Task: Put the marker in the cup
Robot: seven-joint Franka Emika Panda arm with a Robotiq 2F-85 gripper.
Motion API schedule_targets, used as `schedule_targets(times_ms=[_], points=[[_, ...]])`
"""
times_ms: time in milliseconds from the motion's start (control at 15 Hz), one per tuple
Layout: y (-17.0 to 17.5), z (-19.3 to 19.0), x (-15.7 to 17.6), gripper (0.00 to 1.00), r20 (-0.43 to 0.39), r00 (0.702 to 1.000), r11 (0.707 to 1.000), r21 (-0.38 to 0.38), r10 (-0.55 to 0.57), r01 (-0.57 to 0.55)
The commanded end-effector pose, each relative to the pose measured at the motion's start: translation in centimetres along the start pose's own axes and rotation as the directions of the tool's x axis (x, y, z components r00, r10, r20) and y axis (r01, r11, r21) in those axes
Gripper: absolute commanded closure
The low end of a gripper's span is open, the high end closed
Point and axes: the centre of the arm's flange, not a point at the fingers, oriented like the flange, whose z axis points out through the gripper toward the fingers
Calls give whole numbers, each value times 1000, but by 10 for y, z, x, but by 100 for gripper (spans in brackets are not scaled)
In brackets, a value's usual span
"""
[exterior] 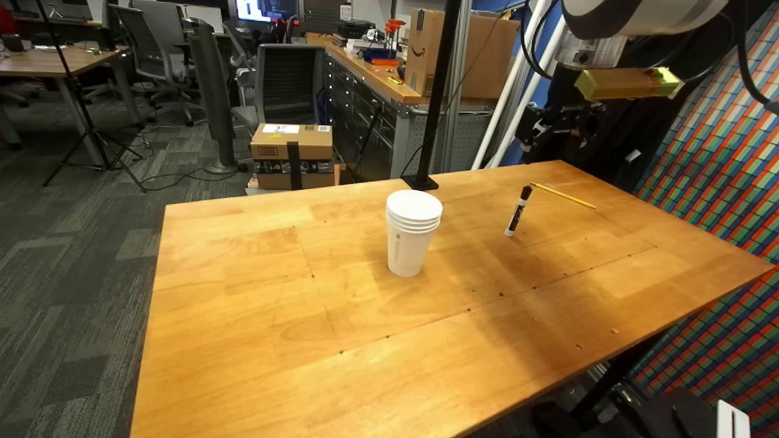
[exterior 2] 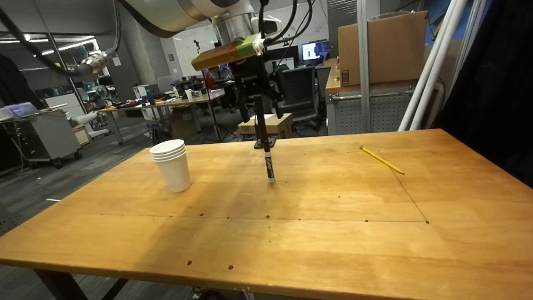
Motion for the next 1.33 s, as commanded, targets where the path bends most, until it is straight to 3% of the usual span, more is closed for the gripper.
schedule_targets(times_ms=[0,533,1267], points=[[11,11,27,0,-15,1000,1000,11,-18,19],[5,40,51,0,21,1000,1000,23,-4,3],[-25,42,32,0,82,990,993,-51,115,-111]])
